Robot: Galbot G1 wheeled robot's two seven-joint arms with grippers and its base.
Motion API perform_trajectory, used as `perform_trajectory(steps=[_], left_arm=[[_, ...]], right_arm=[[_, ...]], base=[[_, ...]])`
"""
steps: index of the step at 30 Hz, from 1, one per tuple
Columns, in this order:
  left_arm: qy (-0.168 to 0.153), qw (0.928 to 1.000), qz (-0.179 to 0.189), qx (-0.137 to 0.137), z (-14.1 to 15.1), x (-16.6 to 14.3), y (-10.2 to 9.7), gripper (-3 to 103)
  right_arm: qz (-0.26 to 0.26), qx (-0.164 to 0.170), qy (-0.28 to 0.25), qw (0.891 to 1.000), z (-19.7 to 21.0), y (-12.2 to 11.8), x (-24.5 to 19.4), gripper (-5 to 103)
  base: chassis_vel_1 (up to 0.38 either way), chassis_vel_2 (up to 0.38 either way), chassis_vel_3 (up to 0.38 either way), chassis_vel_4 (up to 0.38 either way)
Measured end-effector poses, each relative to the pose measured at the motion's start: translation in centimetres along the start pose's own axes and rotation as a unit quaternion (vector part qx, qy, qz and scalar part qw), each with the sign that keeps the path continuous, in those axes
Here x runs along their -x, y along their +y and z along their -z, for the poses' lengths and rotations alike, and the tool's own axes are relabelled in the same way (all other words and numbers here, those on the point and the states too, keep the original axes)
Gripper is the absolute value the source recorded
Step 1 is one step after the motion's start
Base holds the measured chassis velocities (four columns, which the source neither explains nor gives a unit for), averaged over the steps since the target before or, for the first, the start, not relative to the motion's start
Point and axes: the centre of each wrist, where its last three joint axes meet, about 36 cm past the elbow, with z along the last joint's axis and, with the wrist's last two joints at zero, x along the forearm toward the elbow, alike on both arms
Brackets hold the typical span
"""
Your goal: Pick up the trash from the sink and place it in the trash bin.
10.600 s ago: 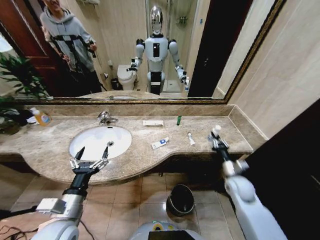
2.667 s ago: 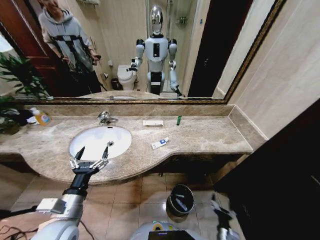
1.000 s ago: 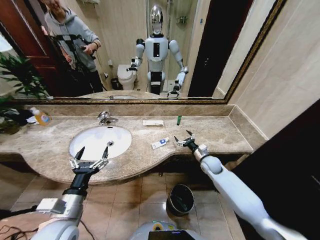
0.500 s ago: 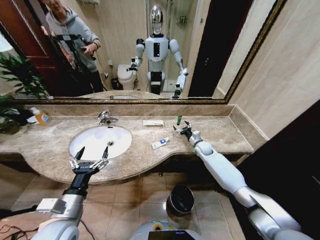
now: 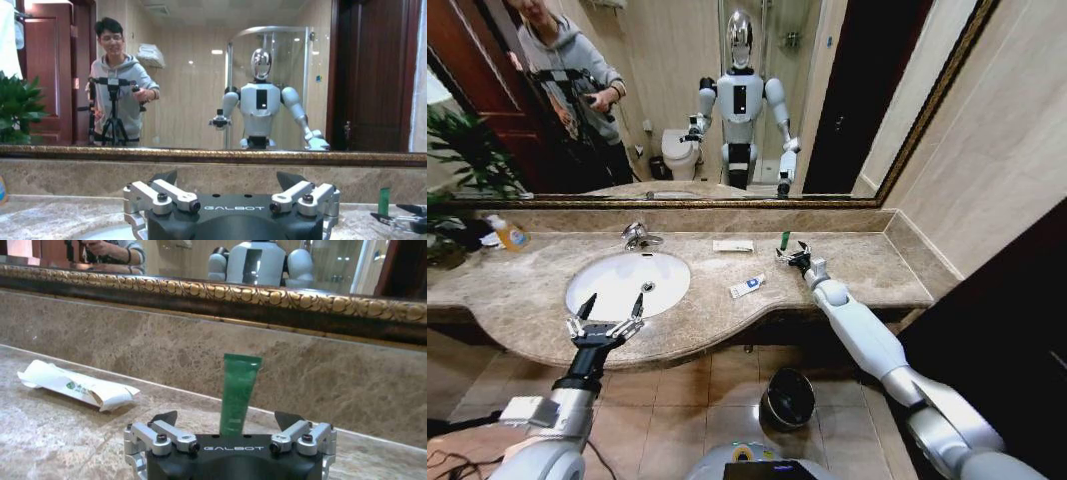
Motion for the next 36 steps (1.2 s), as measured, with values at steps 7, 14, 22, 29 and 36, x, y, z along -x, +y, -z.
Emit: perform_trajectory(steps=[7, 14, 22, 29, 36], left_arm=[[0.000, 1.0000, 0.000, 0.000, 0.0, 0.0, 0.0, 100], [0.000, 1.0000, 0.000, 0.000, 0.0, 0.0, 0.0, 100], [0.000, 1.0000, 0.000, 0.000, 0.0, 0.0, 0.0, 100], [0.000, 1.0000, 0.000, 0.000, 0.0, 0.0, 0.0, 100], [0.000, 1.0000, 0.000, 0.000, 0.0, 0.0, 0.0, 100]], right_arm=[[-0.001, 0.014, -0.007, 1.000, -0.2, 1.2, 1.7, 83], [-0.005, 0.021, -0.012, 1.000, -0.2, 2.1, 2.4, 68], [-0.014, 0.020, -0.012, 1.000, -0.5, 1.6, 1.6, 44], [-0.020, 0.018, -0.015, 1.000, -0.7, 1.0, 0.5, 27], [-0.027, 0.024, -0.023, 0.999, -0.5, 0.4, -0.9, 12]], base=[[0.000, 0.000, 0.000, 0.000], [0.000, 0.000, 0.000, 0.000], [0.000, 0.000, 0.000, 0.000], [0.000, 0.000, 0.000, 0.000], [0.000, 0.000, 0.000, 0.000]])
